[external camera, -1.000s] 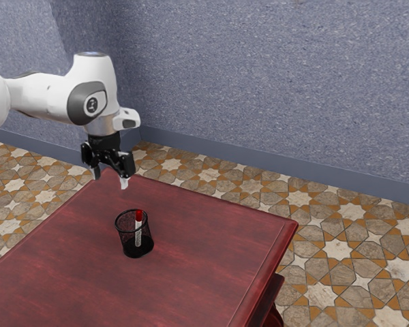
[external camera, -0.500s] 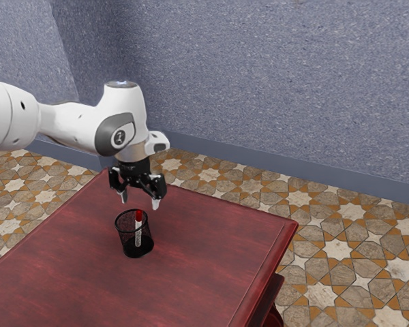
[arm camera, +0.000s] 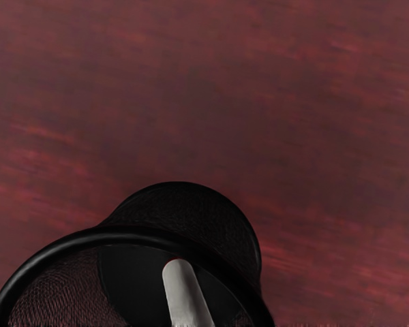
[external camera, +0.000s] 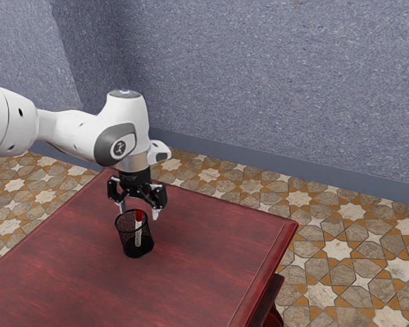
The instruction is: Take the marker out of the pen holder and place it to the left of the pen holder.
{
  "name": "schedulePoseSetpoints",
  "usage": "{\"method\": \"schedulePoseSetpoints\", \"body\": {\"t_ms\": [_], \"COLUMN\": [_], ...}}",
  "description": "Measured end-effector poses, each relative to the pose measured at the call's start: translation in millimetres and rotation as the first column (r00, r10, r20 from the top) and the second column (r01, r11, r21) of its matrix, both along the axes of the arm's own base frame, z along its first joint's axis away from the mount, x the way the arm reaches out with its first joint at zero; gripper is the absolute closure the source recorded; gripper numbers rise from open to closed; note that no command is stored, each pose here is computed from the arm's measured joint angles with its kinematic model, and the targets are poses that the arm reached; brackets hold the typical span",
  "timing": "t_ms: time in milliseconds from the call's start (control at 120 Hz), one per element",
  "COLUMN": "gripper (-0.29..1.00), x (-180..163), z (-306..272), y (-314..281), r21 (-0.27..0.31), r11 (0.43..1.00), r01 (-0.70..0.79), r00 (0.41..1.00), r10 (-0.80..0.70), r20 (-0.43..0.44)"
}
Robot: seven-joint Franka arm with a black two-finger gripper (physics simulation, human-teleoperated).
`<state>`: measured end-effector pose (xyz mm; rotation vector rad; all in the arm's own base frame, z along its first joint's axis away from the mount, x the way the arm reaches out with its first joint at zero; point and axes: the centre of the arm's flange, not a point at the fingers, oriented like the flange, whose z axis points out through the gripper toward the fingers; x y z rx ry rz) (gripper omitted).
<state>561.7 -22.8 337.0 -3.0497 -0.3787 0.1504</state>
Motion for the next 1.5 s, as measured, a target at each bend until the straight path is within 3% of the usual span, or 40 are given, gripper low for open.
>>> {"method": "schedulePoseSetpoints", "body": {"t_ms": [500,758,892,1233,1500], "gripper": [0.03,0.51,0.66,0.76,0.77], "x": [-10,-11,-11,-15,-27], "z": [2,10,12,24,84], "y": [-19,-17,-15,-1,41], "r21": [0.018,0.015,0.016,0.029,0.050], "r11": [0.999,0.999,0.999,1.000,0.997], "r01": [0.038,0.040,0.038,0.010,-0.052], "r00": [0.999,0.999,0.999,1.000,0.998], "r10": [-0.038,-0.040,-0.038,-0.009,0.050], "r20": [-0.019,-0.008,-0.005,-0.014,0.039]}}
